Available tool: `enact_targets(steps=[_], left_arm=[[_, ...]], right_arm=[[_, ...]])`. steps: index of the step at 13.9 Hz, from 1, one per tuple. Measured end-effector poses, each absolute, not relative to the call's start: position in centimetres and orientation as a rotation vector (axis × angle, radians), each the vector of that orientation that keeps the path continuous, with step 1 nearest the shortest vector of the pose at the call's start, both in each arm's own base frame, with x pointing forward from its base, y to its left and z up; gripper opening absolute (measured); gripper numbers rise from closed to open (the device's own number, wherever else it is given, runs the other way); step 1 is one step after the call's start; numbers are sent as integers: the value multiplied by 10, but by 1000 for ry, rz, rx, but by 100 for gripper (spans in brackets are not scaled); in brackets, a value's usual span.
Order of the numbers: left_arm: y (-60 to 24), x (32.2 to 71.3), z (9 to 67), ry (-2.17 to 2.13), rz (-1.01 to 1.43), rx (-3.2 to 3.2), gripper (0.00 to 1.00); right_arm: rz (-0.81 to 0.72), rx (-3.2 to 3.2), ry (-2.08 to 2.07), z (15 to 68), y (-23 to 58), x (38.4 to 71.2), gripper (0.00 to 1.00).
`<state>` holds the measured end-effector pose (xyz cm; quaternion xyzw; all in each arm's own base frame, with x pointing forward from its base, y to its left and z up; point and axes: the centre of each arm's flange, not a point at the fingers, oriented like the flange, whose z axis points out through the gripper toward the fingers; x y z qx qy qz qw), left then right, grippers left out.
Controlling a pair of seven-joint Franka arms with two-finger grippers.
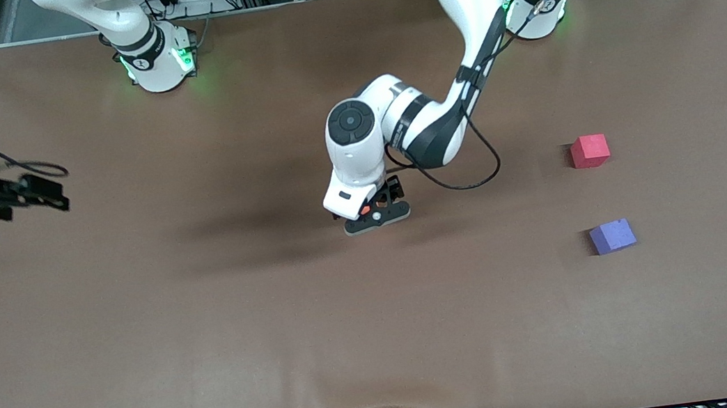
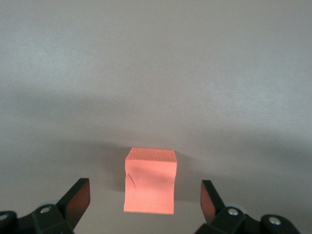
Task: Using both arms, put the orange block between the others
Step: 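Grasp the orange cube with the left gripper and lift it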
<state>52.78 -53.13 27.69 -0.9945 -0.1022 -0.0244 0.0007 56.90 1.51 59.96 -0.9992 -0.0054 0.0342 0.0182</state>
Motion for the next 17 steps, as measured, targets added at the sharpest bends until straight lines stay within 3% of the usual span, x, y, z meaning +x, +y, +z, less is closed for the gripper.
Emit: enact_targets(steps=[14,16,17], left_arm=[[-539,518,217,-266,-23,-3110,100],[-539,517,209,-246,-7,-3119,97],[-539,516,206,-239,-2,-3121,90]], right_arm=[[157,-3096,-88,615,8,549,100],[158,-3096,-85,615,6,549,100],[157,-3097,-85,615,6,549,100]])
